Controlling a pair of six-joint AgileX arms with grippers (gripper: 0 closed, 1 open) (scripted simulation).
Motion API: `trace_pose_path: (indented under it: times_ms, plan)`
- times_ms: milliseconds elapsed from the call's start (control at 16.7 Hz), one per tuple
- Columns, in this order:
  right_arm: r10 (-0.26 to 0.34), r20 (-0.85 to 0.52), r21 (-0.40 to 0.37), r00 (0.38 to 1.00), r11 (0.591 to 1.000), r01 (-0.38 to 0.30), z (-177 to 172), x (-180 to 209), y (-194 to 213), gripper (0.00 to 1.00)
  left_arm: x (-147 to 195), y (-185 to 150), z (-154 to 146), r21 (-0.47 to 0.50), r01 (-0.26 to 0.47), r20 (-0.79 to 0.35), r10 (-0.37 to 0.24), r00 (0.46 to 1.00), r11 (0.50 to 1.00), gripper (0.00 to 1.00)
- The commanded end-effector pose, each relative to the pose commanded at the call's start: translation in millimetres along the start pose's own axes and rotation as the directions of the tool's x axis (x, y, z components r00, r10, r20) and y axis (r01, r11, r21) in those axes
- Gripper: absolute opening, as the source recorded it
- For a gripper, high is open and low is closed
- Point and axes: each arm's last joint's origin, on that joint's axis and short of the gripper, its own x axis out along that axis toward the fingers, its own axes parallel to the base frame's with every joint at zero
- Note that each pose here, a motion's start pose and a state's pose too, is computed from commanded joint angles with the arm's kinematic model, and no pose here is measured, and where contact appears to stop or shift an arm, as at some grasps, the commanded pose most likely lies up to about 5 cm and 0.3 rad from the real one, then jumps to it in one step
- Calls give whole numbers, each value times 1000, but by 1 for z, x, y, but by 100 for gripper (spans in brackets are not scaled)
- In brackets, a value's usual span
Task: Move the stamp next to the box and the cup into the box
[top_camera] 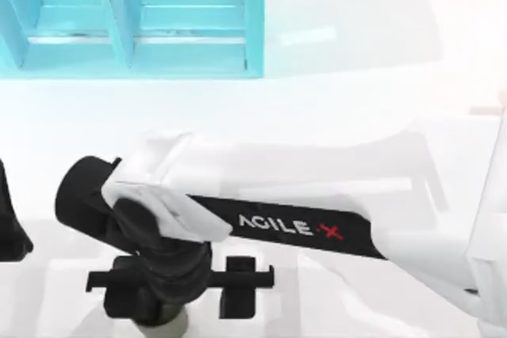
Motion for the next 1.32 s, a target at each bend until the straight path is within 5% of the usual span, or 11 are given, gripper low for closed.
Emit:
trace_pose_path:
  times_ms: [420, 1020, 1320]
  plan:
    - [0, 0, 0, 1000, 1000, 0, 0, 0, 0, 2, 0, 0, 0, 0, 0, 0, 0, 1000, 1000, 100]
    - [0, 0, 2, 1000, 1000, 0, 1, -1, -1, 0, 0, 0, 0, 0, 0, 0, 0, 1000, 1000, 100]
    - [3, 2, 0, 1000, 1000, -3, 5, -45, -38, 0, 0, 0, 0, 0, 0, 0, 0, 1000, 1000, 100]
